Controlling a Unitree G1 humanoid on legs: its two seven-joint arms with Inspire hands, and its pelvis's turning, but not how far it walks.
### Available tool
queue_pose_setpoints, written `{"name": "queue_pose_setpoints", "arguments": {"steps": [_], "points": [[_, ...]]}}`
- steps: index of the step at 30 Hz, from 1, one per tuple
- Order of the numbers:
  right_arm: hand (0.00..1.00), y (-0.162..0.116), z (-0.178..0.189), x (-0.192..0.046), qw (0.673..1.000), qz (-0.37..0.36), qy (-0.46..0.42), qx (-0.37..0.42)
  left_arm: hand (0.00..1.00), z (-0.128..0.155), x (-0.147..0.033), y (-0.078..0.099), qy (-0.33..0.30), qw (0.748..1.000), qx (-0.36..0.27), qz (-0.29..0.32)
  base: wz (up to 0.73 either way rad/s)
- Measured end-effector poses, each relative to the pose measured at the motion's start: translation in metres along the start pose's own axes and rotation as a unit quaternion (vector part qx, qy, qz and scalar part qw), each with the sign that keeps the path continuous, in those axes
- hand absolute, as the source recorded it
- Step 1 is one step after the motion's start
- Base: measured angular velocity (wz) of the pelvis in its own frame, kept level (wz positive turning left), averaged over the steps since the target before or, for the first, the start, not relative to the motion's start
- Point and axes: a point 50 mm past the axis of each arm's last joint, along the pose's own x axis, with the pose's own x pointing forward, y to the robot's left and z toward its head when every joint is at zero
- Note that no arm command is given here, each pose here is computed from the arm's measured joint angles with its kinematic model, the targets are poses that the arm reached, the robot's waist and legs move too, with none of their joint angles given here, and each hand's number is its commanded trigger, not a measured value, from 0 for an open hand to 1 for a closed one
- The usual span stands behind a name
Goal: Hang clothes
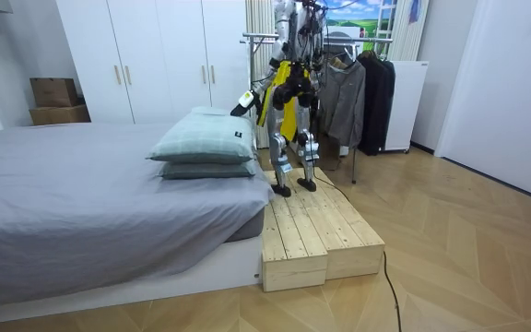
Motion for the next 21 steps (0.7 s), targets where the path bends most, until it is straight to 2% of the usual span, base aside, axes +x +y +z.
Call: {"name": "queue_pose_setpoints", "arguments": {"steps": [4, 8, 13, 16, 21], "points": [[0.00, 0.001, 0.001, 0.001, 1.000, -0.004, 0.010, -0.003, 0.00, 0.002, -0.002, -0.008, -0.002, 1.000, -0.002, -0.012, 0.73], [0.00, 0.001, 0.003, 0.001, 1.000, -0.002, 0.009, -0.010, 0.00, 0.000, -0.003, -0.008, 0.002, 1.000, -0.008, -0.020, 0.39], [0.00, -0.003, 0.017, 0.001, 1.000, -0.004, -0.015, 0.016, 0.00, 0.005, -0.003, -0.009, -0.004, 0.999, -0.029, -0.016, 0.40], [0.00, -0.006, 0.009, 0.001, 1.000, -0.016, -0.011, 0.018, 0.00, 0.010, -0.004, -0.017, -0.008, 0.998, -0.053, -0.032, 0.60], [0.00, -0.009, -0.014, -0.001, 0.998, -0.030, 0.015, 0.052, 0.00, 0.017, -0.003, -0.021, -0.018, 0.996, -0.056, -0.063, 0.63]]}}
